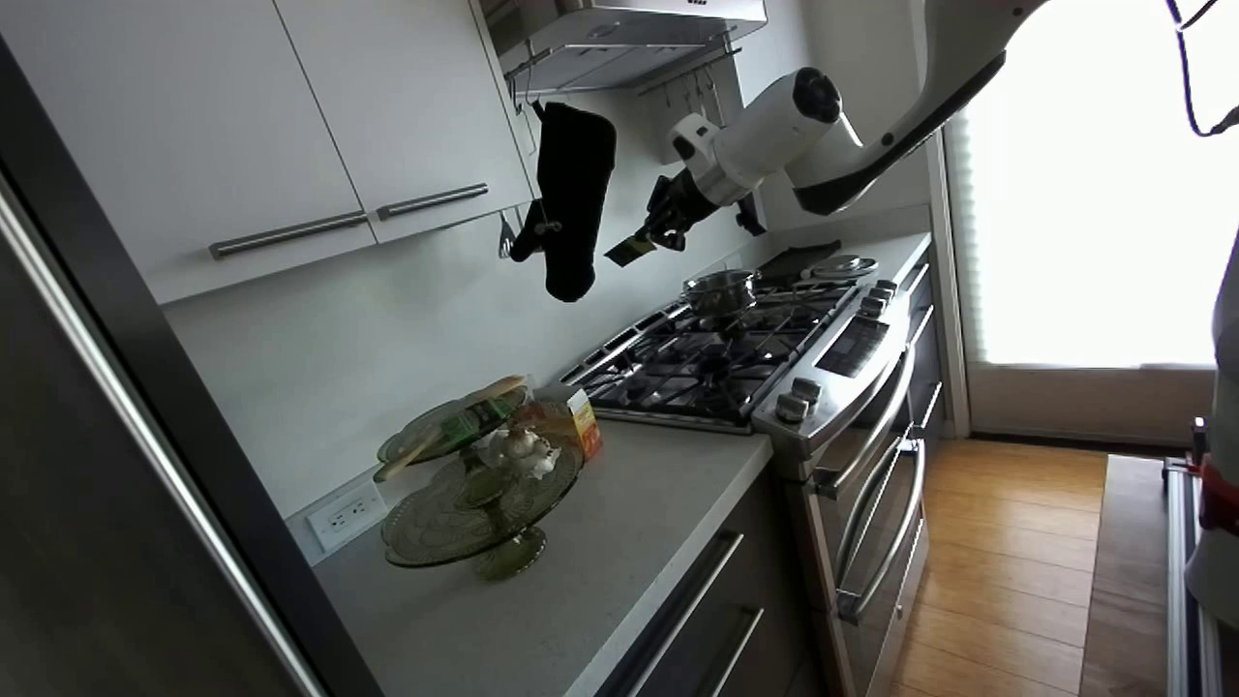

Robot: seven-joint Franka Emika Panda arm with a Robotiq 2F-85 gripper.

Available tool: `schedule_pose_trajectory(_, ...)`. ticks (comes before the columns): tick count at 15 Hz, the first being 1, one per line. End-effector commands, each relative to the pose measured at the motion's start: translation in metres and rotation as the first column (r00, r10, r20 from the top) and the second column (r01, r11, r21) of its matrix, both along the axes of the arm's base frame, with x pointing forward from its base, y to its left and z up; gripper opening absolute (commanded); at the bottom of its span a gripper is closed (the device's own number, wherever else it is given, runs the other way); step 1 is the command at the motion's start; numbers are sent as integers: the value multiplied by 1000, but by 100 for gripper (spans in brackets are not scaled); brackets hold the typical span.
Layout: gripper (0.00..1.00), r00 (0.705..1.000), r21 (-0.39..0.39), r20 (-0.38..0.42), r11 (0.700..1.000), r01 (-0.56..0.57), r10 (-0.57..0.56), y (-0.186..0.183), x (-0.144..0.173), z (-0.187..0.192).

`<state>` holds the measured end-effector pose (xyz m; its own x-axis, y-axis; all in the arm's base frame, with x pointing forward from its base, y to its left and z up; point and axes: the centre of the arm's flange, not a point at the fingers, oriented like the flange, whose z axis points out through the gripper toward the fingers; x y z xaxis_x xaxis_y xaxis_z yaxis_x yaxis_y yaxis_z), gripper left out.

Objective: Put the sachet inside the box

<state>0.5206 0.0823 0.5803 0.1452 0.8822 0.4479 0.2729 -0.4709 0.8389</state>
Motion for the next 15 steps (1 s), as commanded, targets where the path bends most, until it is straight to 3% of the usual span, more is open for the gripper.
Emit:
schedule_pose_trajectory(1, 0, 999, -19, -35, 999, -42, 41, 26, 20, -3)
schedule_pose_trajectory(6, 0, 985, -27, -139, 994, -104, 99, 77, 60, -41)
schedule_pose_trajectory(9, 0, 978, -71, -181, 990, -120, 105, 104, 89, -57)
schedule_pose_trajectory(15, 0, 955, -268, -247, 935, -231, 165, 125, 141, -69)
